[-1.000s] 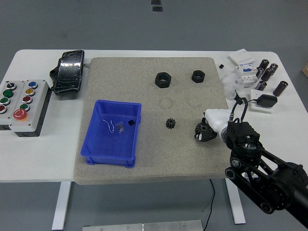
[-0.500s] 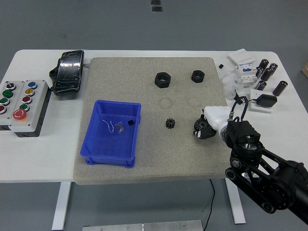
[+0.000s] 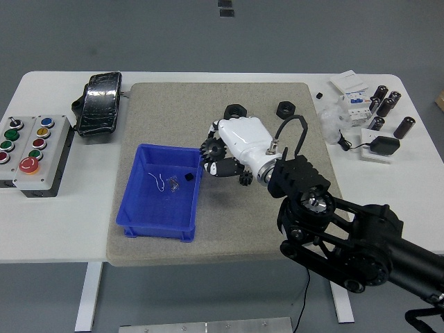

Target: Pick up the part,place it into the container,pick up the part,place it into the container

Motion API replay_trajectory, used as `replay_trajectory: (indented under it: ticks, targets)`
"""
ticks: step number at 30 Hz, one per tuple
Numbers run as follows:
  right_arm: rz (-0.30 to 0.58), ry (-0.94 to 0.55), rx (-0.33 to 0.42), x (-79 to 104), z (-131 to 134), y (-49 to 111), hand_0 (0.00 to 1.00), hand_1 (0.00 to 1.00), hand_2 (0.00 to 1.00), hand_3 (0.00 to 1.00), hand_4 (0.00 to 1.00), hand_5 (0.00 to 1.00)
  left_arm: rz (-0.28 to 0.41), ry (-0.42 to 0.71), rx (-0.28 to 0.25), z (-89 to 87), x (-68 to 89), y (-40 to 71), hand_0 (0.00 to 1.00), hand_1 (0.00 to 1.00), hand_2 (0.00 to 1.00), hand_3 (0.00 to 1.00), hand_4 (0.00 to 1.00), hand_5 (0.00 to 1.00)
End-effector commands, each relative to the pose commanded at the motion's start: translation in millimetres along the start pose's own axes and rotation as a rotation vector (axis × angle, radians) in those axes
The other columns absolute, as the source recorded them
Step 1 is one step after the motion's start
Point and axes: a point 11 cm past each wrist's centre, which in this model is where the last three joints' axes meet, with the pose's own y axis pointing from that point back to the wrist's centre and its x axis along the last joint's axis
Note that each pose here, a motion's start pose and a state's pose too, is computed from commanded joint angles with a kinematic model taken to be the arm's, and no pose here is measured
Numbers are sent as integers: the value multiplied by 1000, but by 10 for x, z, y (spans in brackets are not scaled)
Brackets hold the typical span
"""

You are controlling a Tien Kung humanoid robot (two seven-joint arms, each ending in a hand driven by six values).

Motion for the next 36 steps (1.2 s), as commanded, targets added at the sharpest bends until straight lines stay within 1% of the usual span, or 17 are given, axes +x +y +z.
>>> replay_trajectory:
  ticks: [3, 4, 6, 9, 10, 15, 16, 20, 21, 22, 23, 26, 28, 31, 33, 34, 36]
  targets:
    - [-69, 15, 84, -192, -163, -17, 495, 655, 659, 628, 485, 2, 0, -2, 2, -2, -1, 0, 660, 563, 563, 626, 707, 384]
    - [-103, 26, 112, -268, -212, -6, 790, 902, 889, 716, 320, 250, 0, -3, 2, -2, 1, 0, 660, 563, 563, 627, 709, 385]
    - [-138, 46, 156, -349, -291, 20, 790, 902, 889, 716, 320, 250, 1, -4, 3, -4, 3, 0, 660, 563, 563, 627, 709, 385]
    - [-144, 67, 196, -366, -369, 39, 790, 902, 889, 716, 320, 250, 1, -6, 5, -8, 1, 0, 660, 563, 563, 627, 709, 385]
    - [-140, 70, 204, -362, -383, 41, 844, 970, 971, 825, 612, 309, 1, -7, 4, -6, 0, 0, 660, 563, 563, 626, 709, 385]
    - [-115, 58, 217, -340, -405, 49, 844, 970, 971, 825, 612, 309, 2, -13, 2, 6, 1, 1, 660, 563, 563, 626, 709, 385]
    - [-108, 52, 219, -333, -408, 50, 835, 969, 971, 871, 687, 304, 2, -14, 2, 6, 1, 1, 660, 564, 564, 627, 709, 385]
    - [-72, 4, 217, -280, -394, 58, 835, 969, 971, 871, 687, 304, 2, -14, 3, 3, 2, 1, 660, 564, 564, 627, 709, 385]
    - [-55, -18, 208, -249, -371, 61, 835, 969, 971, 871, 687, 304, 2, -14, 3, 3, 2, 1, 660, 564, 564, 627, 709, 385]
    - [-33, -35, 195, -215, -336, 67, 744, 876, 893, 828, 731, 317, 2, -13, 3, 3, 1, 1, 660, 565, 563, 626, 711, 388]
    - [-11, -48, 178, -181, -290, 71, 744, 876, 893, 828, 731, 317, 1, -13, 3, 2, -1, 1, 660, 565, 563, 626, 711, 388]
    - [34, -52, 60, -115, 14, 79, 744, 876, 893, 828, 731, 317, 0, -12, 6, -13, -12, -1, 660, 565, 563, 626, 711, 388]
    - [13, -46, -33, -124, 273, 86, 715, 842, 876, 820, 763, 321, -1, -13, 8, -24, -18, -2, 660, 564, 563, 626, 709, 387]
    - [-30, -40, -169, -170, 686, 131, 715, 842, 876, 820, 763, 321, 0, -13, 10, -34, -16, -4, 660, 564, 563, 626, 709, 387]
    - [-65, -35, -216, -255, 827, 166, 715, 842, 876, 820, 763, 321, 2, -12, 9, -30, -9, -3, 660, 564, 563, 626, 709, 387]
    - [-83, -33, -232, -305, 872, 182, 654, 790, 854, 811, 819, 378, 2, -12, 7, -26, -6, -3, 660, 564, 563, 625, 706, 383]
    - [-115, -33, -250, -410, 917, 204, 654, 790, 854, 811, 819, 378, 2, -12, 4, -13, -3, -1, 660, 564, 563, 625, 706, 383]
